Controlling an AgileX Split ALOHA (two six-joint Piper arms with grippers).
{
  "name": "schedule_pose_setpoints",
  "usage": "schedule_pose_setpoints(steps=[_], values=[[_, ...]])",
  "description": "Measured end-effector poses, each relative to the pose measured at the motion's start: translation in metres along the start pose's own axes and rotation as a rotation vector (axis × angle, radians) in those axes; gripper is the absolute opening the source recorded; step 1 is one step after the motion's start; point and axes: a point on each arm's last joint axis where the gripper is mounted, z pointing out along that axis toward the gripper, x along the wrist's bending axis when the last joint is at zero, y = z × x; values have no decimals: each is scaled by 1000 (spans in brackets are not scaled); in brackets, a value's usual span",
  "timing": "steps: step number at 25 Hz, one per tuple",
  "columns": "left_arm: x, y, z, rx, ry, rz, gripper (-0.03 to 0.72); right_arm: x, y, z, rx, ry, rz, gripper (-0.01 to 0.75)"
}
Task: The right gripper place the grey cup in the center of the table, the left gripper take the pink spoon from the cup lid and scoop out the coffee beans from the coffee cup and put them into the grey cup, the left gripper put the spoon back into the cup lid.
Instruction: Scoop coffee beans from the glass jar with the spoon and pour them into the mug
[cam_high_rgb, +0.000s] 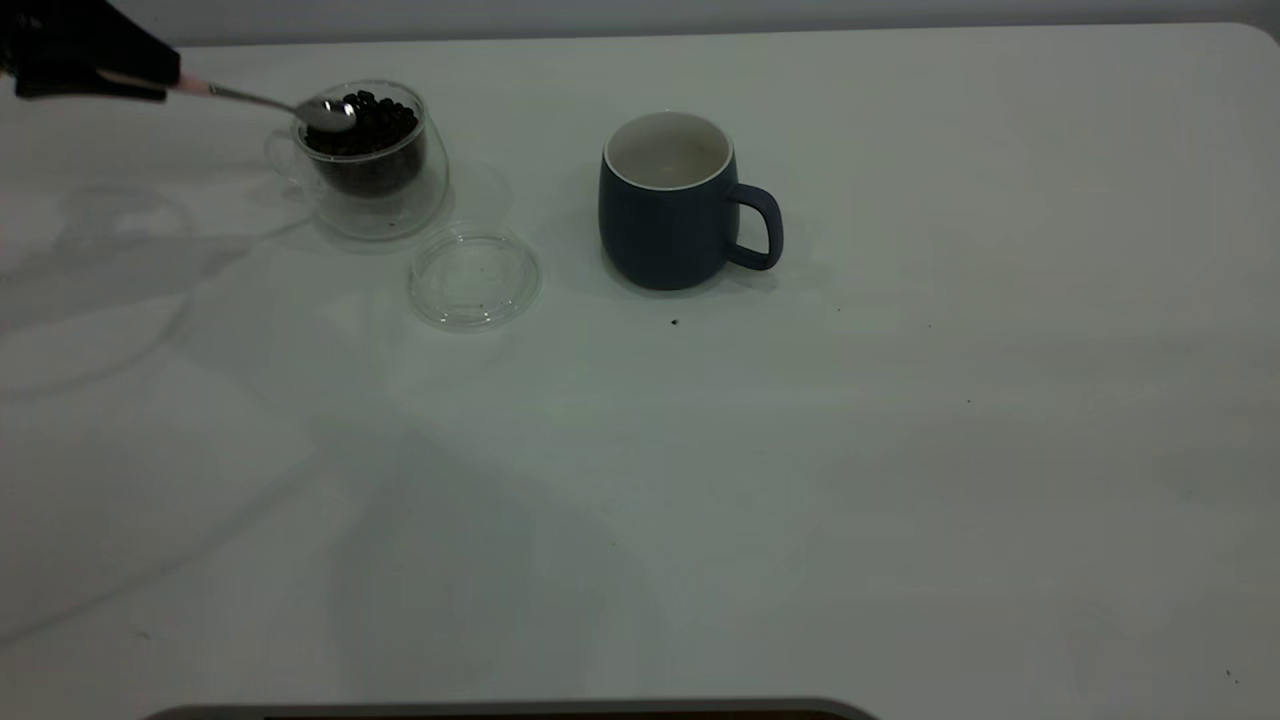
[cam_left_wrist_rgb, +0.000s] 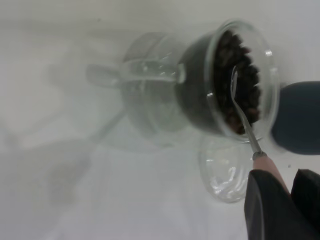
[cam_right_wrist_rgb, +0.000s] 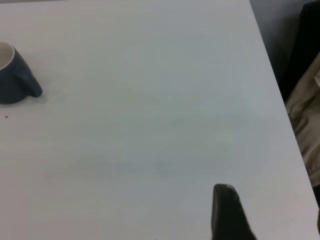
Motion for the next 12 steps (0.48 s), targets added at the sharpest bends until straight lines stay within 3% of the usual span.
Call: schedule_pose_setpoints(steps=[12], values=[[24,-15,33,-22,-110,-179,127,0,0,0,0,0,0,457]])
